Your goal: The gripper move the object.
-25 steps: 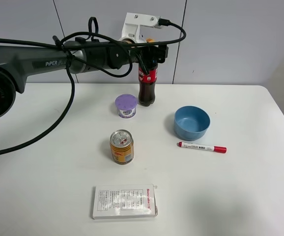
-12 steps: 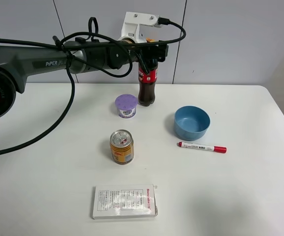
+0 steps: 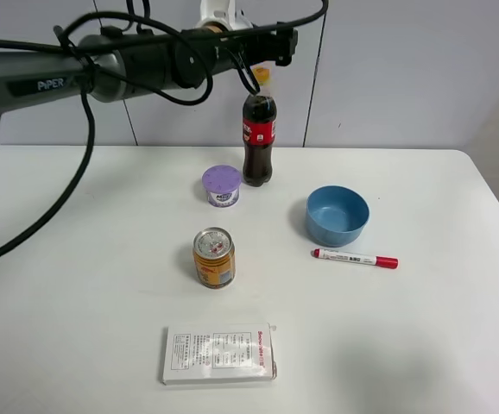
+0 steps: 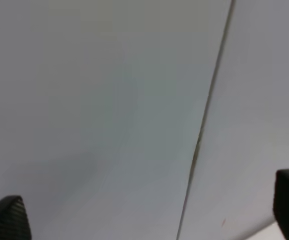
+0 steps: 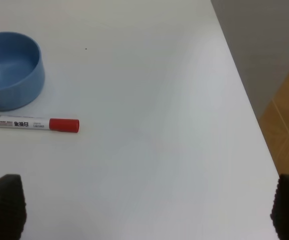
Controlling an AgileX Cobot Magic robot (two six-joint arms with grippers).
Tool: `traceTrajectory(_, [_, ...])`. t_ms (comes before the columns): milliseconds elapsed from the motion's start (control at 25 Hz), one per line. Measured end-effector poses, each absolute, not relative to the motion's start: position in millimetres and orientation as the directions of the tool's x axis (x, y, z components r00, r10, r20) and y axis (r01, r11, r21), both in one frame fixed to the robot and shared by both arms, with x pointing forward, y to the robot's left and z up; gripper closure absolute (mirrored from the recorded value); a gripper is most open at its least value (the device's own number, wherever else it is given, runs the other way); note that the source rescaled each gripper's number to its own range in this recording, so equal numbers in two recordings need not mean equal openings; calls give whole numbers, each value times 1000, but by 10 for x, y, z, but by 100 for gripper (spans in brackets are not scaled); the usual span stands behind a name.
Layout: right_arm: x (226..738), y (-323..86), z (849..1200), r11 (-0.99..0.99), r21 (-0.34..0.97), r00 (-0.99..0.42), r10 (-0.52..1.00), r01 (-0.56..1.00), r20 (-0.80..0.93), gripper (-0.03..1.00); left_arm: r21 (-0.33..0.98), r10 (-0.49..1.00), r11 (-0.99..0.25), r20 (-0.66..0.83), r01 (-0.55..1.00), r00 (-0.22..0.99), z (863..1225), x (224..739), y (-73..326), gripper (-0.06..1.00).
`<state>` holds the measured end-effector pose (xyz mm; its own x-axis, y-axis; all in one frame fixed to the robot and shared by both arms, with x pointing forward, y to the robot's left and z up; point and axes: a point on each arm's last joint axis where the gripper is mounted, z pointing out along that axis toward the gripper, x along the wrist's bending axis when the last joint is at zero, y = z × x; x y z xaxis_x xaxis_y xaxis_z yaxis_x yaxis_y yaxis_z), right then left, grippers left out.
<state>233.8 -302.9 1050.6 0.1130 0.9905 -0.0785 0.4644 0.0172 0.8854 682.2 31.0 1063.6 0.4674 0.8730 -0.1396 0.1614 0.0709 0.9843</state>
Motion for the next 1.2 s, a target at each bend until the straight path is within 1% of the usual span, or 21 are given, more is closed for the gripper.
traceTrajectory(160, [2338,-3029,10506,17,885,113,990,464,-79,-3,994,862,54,-96,98,497,11116,6641,399,-4])
traceTrajectory(240, [2338,-3029,10506,17,885,113,990,464,-79,-3,997,861,22,-55,71,506,11347,6549,492,-5])
traceTrajectory(360, [2338,-3029,10506,17,885,113,990,464,-79,-3,994,857,-78,28,75,515,11625,6408,694,-5])
traceTrajectory(400, [2338,-3029,10506,17,885,113,990,464,-79,-3,994,857,-78,28,75,515,11625,6408,694,-5])
traceTrajectory(520, [2338,-3029,10506,17,885,113,990,464,-79,-3,975,850,-195,114,107,514,11830,6274,950,-5])
traceTrajectory(640, [2338,-3029,10506,17,885,113,990,464,-79,-3,954,854,-267,168,137,492,11999,6093,1251,-5])
traceTrajectory(720, [2338,-3029,10506,17,885,113,990,464,-79,-3,947,865,-292,202,133,459,12133,5891,1511,-5])
traceTrajectory(840, [2338,-3029,10506,17,885,113,990,464,-79,-3,942,883,-312,240,122,403,12241,5533,1888,-5])
traceTrajectory(960, [2338,-3029,10506,17,885,113,990,464,-79,-3,938,906,-323,266,129,330,12218,5097,2285,-5])
traceTrajectory(1120, [2338,-3029,10506,17,885,113,990,464,-79,-3,938,940,-300,258,176,224,11944,4495,2701,-5])
traceTrajectory(1200, [2338,-3029,10506,17,885,113,990,464,-79,-3,951,957,-263,235,162,172,11836,4109,2835,-5])
